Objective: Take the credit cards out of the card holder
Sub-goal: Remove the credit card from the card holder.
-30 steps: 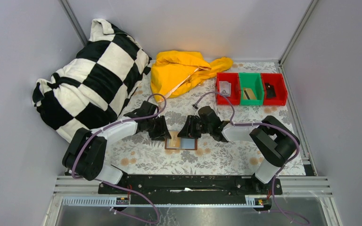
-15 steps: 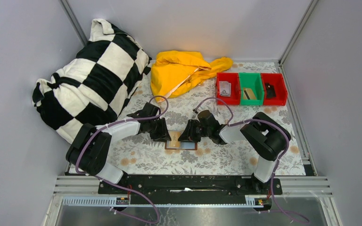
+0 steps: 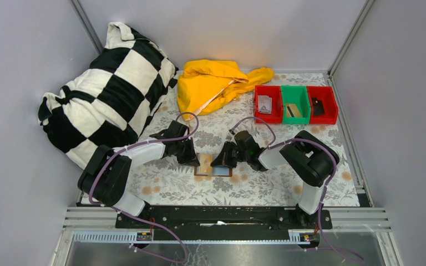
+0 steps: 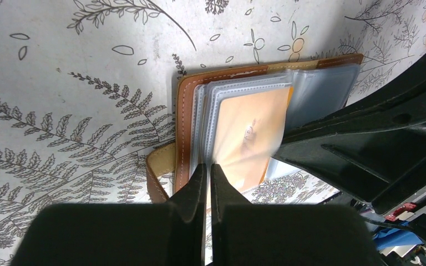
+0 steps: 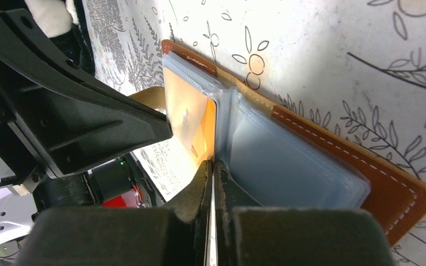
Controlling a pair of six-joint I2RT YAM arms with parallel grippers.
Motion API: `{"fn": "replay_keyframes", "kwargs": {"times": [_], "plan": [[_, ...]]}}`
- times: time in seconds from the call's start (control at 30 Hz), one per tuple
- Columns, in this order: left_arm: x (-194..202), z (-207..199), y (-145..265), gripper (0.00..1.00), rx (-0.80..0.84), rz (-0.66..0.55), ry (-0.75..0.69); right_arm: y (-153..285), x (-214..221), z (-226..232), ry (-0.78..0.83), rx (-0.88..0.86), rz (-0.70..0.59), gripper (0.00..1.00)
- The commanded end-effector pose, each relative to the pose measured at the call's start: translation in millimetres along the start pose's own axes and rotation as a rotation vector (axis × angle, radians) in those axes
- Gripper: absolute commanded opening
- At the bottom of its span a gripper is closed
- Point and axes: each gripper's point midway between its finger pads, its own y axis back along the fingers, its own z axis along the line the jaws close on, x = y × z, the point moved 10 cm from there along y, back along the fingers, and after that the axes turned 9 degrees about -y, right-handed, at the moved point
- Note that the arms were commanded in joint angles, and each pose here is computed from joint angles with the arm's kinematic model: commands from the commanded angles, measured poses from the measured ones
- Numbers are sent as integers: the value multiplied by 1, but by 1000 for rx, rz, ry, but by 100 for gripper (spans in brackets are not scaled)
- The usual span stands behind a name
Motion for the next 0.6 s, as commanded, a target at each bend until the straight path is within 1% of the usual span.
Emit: {"fn": "replay_keyframes", "kwargs": {"times": [0.0, 0.17, 0.43, 0.57], "plan": [[1, -3, -7, 0, 15, -2, -22, -1, 8, 3, -16, -58, 33, 0], [1, -1, -6, 0, -11, -5, -21, 12, 9, 2, 15, -35, -9, 0], [2, -3, -1, 0, 4, -10, -45, 28, 10, 2, 38, -26, -63, 0], [2, -5, -1, 0, 38, -7, -57, 28, 10, 4, 32, -80, -67, 0]]}}
